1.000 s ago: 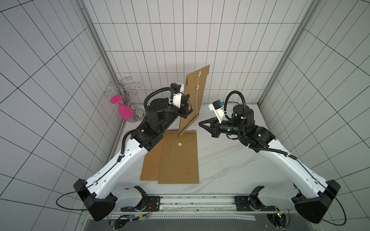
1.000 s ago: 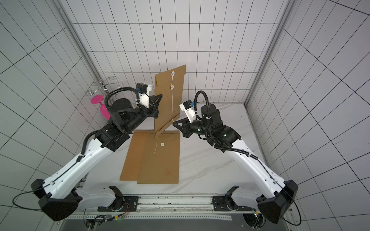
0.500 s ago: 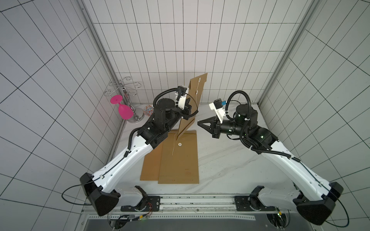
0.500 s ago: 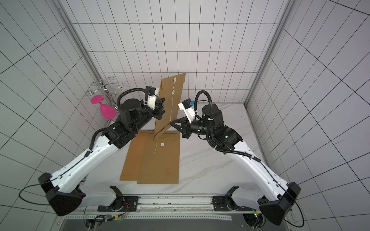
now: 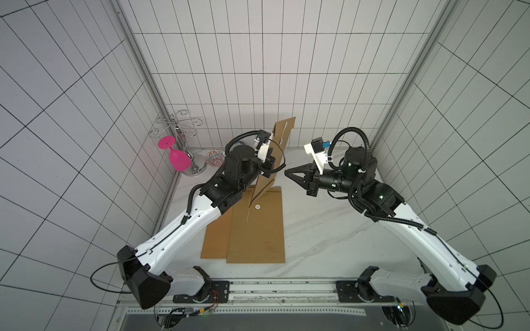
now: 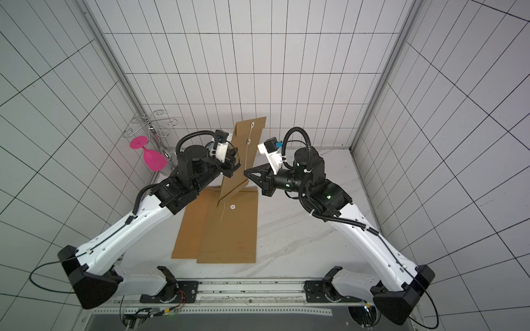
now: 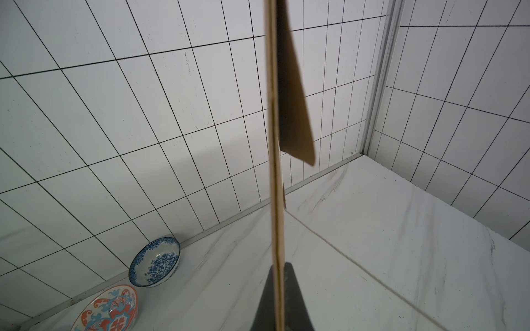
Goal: Open the file bag
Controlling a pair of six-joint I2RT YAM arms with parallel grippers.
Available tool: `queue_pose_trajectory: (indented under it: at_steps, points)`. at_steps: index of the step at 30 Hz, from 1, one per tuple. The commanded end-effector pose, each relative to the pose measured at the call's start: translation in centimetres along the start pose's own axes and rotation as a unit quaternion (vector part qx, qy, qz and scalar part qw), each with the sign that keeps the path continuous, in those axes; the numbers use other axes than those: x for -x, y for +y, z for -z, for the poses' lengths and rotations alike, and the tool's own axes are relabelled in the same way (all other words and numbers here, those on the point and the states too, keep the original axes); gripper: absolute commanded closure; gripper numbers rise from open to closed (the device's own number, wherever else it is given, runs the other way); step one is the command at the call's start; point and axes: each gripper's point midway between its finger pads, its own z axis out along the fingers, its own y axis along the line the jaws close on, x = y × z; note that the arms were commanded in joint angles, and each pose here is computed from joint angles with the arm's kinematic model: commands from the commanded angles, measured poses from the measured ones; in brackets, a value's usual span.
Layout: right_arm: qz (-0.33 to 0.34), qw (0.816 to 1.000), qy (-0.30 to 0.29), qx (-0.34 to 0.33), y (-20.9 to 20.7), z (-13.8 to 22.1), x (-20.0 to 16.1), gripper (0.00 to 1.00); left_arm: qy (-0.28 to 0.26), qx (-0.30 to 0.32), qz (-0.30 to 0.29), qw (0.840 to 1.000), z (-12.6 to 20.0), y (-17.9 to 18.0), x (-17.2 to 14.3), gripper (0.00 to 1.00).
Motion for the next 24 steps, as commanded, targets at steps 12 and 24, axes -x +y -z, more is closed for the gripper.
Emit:
queue_pose_trajectory:
  at_steps: [12,24]
  points:
    - [0.038,0.998,-0.058,0.005,2.2,1.8,4.2,1.00,0.029,-0.015,-0.011,0.999,0.1,-0.7,-2.8,1.00]
    - [0.071,0.982,-0.059,-0.167,-2.4,5.1,5.4,1.00,0.009,-0.064,0.019,0.998,3.0,-0.3,-2.3,1.00]
